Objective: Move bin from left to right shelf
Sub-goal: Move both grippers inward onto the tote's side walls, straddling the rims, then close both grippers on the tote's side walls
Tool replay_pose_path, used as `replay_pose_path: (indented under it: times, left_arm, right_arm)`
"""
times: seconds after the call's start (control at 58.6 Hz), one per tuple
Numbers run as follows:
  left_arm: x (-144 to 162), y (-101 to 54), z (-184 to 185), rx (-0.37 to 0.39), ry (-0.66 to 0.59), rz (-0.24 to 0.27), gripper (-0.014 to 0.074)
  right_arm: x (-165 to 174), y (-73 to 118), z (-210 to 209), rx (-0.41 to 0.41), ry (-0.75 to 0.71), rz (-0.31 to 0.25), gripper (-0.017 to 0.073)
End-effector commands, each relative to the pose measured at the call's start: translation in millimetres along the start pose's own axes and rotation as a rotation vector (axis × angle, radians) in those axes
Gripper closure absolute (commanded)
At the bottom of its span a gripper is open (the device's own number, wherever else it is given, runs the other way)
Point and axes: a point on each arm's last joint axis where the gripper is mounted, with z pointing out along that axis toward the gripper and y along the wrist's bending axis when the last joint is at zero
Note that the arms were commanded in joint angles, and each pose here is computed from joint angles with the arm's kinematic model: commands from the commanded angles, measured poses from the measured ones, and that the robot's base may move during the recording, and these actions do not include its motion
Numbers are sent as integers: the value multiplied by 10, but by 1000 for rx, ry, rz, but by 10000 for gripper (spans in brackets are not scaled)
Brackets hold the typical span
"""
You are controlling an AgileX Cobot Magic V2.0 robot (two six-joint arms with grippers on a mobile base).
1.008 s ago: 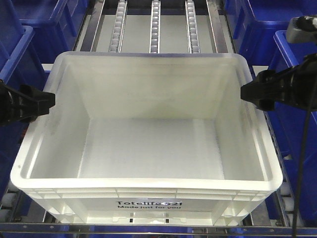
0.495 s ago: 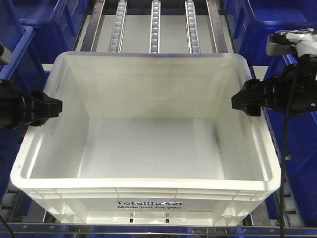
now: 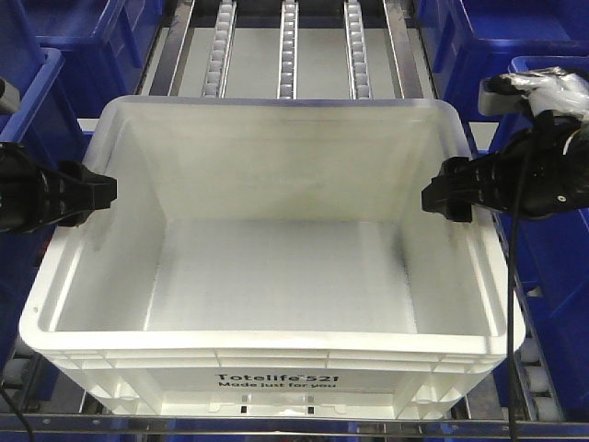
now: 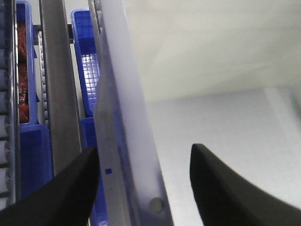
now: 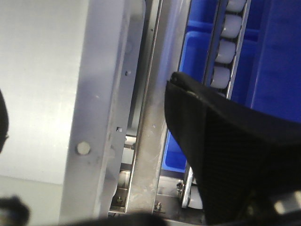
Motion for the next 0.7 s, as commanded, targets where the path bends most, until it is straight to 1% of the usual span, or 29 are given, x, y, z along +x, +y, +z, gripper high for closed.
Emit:
replay_pose_path:
  times: [0.0, 0.137, 0.495, 0.683]
  left_arm:
    - [-170, -40, -61, 7, -108, -11, 178]
    - [-143, -30, -2, 8, -74, -14, 178]
    - [-143, -26, 15, 6, -73, -15, 178]
    - [-143, -26, 15, 6, -73, -15, 178]
  right_arm:
    - [-133, 26, -101, -11, -99, 3, -34]
    - [-132, 30, -45, -22, -82, 8, -34]
    - [-126, 18, 107, -28, -40, 21, -34]
    - [-126, 9, 162, -26, -30, 6, -23]
